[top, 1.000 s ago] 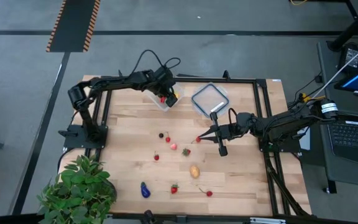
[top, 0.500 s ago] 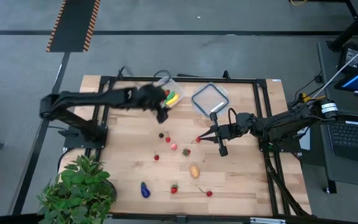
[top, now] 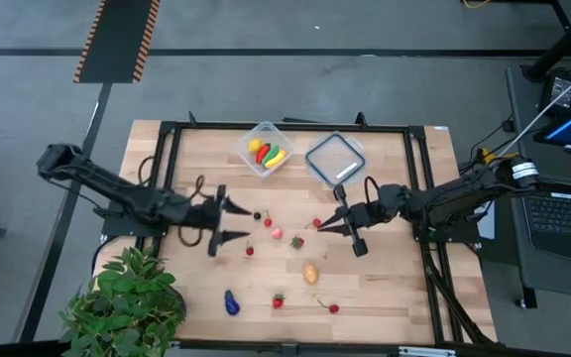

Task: Pick and placing Produce into tupperware
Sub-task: Put the potato into the transparent container

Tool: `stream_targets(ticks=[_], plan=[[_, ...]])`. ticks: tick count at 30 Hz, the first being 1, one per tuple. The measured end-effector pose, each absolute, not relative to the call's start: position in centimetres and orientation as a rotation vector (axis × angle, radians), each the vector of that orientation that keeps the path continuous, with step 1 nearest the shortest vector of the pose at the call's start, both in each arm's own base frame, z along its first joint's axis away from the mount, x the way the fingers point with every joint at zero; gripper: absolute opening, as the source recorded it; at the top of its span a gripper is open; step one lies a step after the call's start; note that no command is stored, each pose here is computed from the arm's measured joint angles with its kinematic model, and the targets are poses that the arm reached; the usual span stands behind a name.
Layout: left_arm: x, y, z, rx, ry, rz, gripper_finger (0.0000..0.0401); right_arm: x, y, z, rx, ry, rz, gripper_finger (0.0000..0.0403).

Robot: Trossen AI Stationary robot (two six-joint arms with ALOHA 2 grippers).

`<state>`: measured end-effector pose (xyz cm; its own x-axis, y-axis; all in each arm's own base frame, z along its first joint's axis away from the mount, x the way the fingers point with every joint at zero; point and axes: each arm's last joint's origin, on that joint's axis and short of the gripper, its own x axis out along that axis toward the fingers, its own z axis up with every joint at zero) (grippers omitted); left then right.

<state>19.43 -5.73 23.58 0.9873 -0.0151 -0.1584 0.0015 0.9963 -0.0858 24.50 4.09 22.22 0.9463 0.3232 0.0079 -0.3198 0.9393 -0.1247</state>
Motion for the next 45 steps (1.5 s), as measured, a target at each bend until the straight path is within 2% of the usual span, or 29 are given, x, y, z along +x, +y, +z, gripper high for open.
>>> stream_targets(ticks=[5, 11, 16, 19, 24, 32, 39, 45], plan=[[17.6, -7.9, 22.7, -0.045, 0.143, -0.008, 0.0257, 25.1, 6.0, 23.1, -0.116, 0.060, 0.375, 0.0028], [16.4, -9.9, 22.0, -0.009, 0.162, -0.030, 0.0257, 26.0, 7.4, 24.8, -0.122, 0.333, 0.240, 0.0028], [15.9, -10.5, 22.0, -0.009, 0.159, -0.072, 0.0257, 26.2, 7.9, 26.1, 0.012, 0.461, 0.141, 0.0036], [15.9, -10.5, 22.0, -0.009, 0.159, -0.075, 0.0257, 26.3, 8.4, 26.7, 0.100, 0.505, 0.126, 0.0062], [15.9, -10.5, 22.0, -0.007, 0.161, -0.074, 0.0257, 26.9, 9.1, 26.6, 0.241, 0.618, 0.049, 0.0130], [15.9, -10.5, 21.9, -0.001, 0.169, -0.073, 0.0257, 30.0, 11.3, 26.0, 0.223, 0.822, 0.007, 0.0221], [15.9, -10.5, 21.8, 0.009, 0.183, -0.071, 0.0257, 32.7, 12.6, 25.9, 0.276, 1.127, -0.090, 0.0237], [15.9, -10.5, 21.7, 0.015, 0.191, -0.071, 0.0257, 35.5, 14.0, 25.8, 0.384, 1.190, -0.080, 0.0237]])
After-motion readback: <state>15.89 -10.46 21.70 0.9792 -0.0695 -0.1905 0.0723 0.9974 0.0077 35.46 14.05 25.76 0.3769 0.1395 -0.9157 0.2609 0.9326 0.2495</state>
